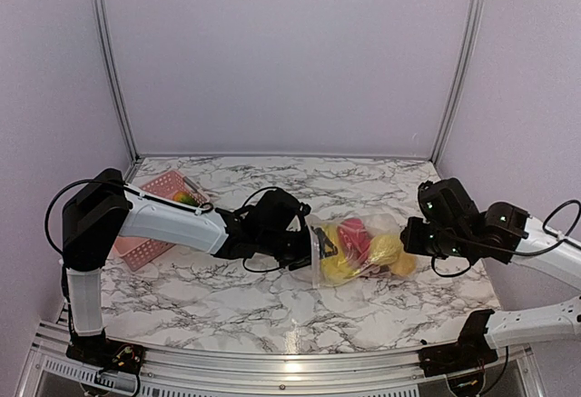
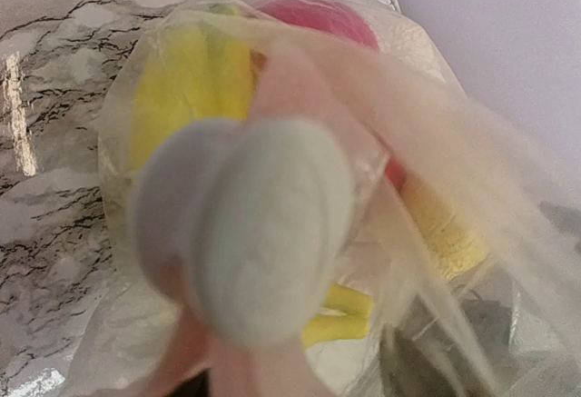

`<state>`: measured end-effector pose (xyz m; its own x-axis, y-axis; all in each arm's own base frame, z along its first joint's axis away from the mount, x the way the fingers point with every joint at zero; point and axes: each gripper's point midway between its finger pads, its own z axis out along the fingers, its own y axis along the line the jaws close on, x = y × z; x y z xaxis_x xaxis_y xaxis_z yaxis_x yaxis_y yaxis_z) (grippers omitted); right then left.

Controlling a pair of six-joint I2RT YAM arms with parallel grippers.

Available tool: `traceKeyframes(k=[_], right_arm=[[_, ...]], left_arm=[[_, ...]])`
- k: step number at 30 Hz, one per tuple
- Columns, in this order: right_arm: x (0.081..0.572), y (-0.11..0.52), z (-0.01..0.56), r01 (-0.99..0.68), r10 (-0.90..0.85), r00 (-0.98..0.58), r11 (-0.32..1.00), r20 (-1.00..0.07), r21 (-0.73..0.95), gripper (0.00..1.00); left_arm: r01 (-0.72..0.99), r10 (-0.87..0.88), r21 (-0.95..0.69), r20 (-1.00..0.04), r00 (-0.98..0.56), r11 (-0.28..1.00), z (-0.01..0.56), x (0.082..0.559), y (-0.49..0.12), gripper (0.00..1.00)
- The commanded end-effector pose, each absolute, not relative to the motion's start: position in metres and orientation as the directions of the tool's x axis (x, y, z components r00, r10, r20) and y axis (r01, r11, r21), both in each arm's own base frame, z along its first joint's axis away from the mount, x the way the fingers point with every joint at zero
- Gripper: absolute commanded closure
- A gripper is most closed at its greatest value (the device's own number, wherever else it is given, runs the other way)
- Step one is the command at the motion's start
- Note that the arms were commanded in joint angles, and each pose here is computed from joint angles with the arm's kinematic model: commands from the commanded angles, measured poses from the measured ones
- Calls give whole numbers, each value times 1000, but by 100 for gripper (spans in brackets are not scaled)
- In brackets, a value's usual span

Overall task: Open the zip-top bag and remove the fake food
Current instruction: Pick up the fake fruit from the zipper food storage bag.

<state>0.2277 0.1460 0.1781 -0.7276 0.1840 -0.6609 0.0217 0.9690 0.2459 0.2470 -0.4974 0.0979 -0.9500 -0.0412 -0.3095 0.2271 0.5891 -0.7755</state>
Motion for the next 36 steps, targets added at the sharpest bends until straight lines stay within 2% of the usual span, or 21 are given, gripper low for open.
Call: traceKeyframes(k=[1, 9, 17, 30, 34, 36], right_arm=[[230, 134, 170, 65, 230, -737, 960, -635, 272, 86], [236, 138, 147, 74, 211, -768, 967, -605, 243, 97], [248, 156, 134, 45, 189, -784, 967, -591, 250, 97], [245, 155, 154, 1, 149, -782, 971, -606, 238, 81], [227, 157, 160, -24, 135, -791, 968, -596, 250, 80], [216, 161, 158, -37, 119, -803, 968, -584, 248, 83]], left_arm=[[227, -37, -772, -308, -951, 593, 93, 244, -498, 37], [226, -40, -771, -309, -950, 595, 93, 244, -498, 37], [229, -35, -772, -310, -950, 593, 94, 244, -499, 37], [234, -31, -773, -311, -950, 590, 94, 243, -499, 37], [234, -28, -771, -310, -950, 592, 93, 243, -498, 37], [234, -29, -772, -310, -950, 591, 93, 243, -499, 37]])
